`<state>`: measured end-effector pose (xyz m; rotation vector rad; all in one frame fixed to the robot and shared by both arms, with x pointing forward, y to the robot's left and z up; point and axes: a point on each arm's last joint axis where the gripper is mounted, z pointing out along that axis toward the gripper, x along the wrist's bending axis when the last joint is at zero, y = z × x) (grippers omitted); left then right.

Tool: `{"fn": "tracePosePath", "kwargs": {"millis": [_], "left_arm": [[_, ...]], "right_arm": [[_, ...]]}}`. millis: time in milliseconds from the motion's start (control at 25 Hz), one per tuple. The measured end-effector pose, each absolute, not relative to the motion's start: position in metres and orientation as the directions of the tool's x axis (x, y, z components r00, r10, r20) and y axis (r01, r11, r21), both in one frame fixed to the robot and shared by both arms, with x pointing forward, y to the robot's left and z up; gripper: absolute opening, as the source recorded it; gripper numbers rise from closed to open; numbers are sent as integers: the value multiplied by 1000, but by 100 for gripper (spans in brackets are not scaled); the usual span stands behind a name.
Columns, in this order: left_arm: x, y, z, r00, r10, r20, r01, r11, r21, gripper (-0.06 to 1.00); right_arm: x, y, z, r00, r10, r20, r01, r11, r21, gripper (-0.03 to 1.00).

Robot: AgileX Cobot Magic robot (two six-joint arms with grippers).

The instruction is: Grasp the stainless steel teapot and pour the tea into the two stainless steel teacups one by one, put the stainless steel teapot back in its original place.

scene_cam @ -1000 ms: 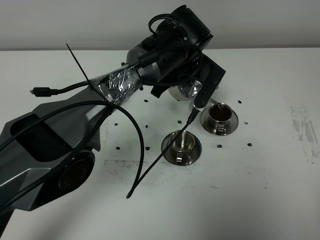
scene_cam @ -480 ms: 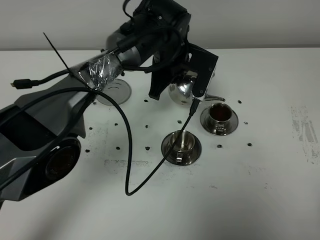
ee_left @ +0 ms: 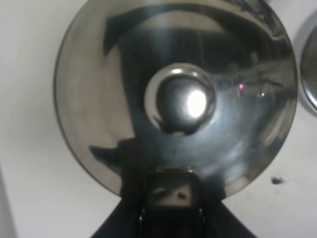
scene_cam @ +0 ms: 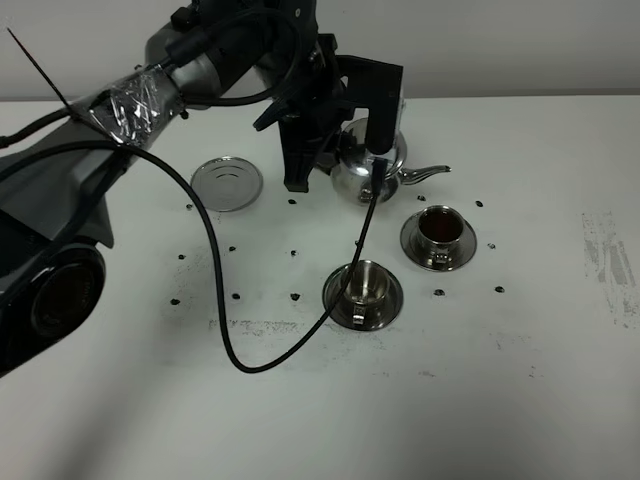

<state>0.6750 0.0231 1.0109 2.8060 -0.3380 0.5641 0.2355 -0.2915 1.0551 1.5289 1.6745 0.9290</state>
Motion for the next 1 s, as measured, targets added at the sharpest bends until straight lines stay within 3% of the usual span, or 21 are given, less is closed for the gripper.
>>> {"fn": "tracePosePath", "kwargs": {"millis": [320,560,1000], "left_arm": [[670,50,985,900,-142,412,-260,-934,246,20],[671,50,973,916,-99,389,-230,-924,306,20],[671,50,963,928,-105,356,-221,-927,303,20]], "right_arm": [[235,-291,1055,-81,997,-17,513,56,856,23],[235,-291,1055,-81,997,-17,513,56,856,23],[235,-291,1055,-81,997,-17,513,56,856,23]]}}
